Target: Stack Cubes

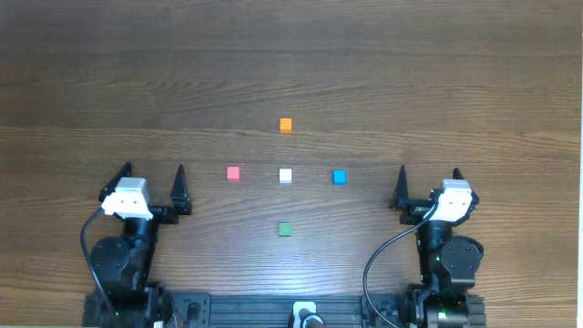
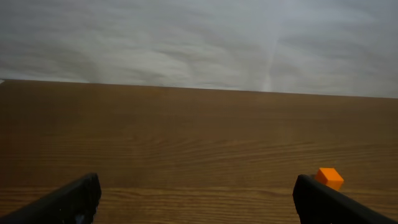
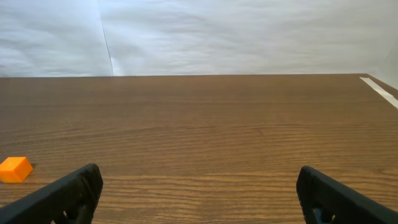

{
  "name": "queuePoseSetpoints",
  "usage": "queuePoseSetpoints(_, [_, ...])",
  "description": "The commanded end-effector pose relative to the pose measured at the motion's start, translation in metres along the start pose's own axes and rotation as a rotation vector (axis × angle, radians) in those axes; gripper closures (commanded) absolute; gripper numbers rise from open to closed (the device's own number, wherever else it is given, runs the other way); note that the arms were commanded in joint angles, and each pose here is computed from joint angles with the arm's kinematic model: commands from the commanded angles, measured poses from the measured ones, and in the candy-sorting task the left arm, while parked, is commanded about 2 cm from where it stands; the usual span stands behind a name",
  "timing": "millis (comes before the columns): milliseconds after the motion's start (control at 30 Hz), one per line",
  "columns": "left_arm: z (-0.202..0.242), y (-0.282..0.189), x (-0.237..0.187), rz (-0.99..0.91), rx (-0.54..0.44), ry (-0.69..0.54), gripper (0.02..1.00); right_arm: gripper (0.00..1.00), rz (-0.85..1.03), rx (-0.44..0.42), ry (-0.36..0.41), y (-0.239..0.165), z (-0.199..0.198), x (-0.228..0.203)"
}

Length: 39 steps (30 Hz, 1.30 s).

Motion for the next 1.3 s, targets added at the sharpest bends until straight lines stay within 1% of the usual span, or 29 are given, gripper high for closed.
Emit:
queuePoseSetpoints(33, [0.0004, 0.0002, -0.0018, 0.0, -0.007, -0.011, 0.018, 0.007, -0.005, 0.011, 0.0, 0.0001, 0.0014, -0.0017])
queuePoseSetpoints(1233, [0.0004, 0.0002, -0.0018, 0.0, -0.007, -0.012, 0.02, 0.007, -0.005, 0.011, 0.0, 0.0001, 0.0014, -0.0017])
queuePoseSetpoints(1300, [0.0004, 0.0002, -0.0018, 0.001, -0.007, -0.045, 0.018, 0.007, -0.005, 0.011, 0.0, 0.0001, 0.0014, -0.0017])
Point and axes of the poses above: each gripper's point midway between its finger pads, its own y axis out along the fingers, its own z axis along the line the jaws close on, x = y × z, the point moved 9 cm from there along -y, back along the fingers, and after that the axes turned 11 degrees about -y, right-handed, at the moved point
